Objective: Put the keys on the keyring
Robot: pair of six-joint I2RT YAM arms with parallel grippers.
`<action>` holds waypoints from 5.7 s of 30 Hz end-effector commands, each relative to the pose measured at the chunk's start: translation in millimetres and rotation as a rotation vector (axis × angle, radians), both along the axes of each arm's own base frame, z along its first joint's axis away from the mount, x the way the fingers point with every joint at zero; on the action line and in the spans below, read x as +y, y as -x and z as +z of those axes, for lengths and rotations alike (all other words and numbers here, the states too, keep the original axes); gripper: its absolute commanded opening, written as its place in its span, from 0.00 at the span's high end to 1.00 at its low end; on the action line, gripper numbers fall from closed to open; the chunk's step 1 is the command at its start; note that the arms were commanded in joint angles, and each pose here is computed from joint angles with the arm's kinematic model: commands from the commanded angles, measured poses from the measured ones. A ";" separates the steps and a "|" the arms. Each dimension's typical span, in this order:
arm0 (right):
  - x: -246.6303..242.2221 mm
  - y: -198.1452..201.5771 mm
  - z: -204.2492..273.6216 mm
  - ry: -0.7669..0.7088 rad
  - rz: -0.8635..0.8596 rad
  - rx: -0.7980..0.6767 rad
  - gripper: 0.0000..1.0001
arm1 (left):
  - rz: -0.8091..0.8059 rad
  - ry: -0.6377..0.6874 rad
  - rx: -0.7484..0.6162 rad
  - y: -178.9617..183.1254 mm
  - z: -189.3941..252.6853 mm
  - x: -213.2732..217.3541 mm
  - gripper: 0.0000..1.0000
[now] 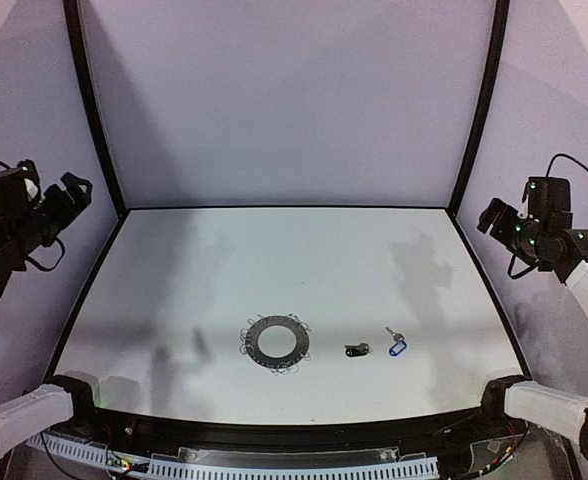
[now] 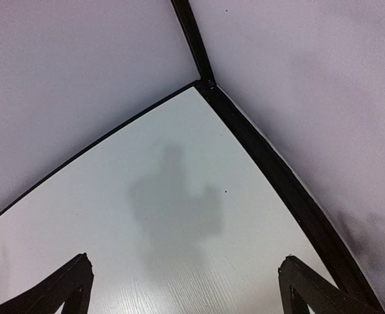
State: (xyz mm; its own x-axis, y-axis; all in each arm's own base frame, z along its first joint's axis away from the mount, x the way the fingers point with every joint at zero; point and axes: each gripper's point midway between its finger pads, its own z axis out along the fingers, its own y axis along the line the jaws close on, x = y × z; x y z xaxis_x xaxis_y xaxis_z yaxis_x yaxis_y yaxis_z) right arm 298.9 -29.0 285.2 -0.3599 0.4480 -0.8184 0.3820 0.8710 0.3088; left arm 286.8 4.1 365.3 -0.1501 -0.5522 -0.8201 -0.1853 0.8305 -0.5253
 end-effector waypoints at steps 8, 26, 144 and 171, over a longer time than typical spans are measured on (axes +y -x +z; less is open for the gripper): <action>22.5 2.6 6.7 0.031 0.168 -0.053 0.01 | -0.306 0.143 0.231 -28.7 -64.8 -71.7 0.00; 63.6 6.4 -40.9 -0.060 0.405 0.150 0.01 | -0.548 0.028 0.755 7.7 -213.8 -231.4 0.00; 371.3 155.3 63.0 0.122 2.035 -0.427 0.48 | -1.588 -0.542 -0.590 148.8 2.2 -407.1 0.99; 402.6 163.4 65.8 0.098 2.063 -0.454 1.00 | -1.606 -0.485 -0.600 151.9 1.1 -411.7 0.99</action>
State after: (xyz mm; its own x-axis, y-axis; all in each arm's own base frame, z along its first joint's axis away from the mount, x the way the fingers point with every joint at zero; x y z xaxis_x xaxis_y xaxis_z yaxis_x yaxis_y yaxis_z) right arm 135.3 368.5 346.5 0.0163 -0.2828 -0.9591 -0.9889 -0.1463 0.0264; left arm 139.7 -406.4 350.3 0.0850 0.1762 -0.9807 0.9912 0.0853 0.1012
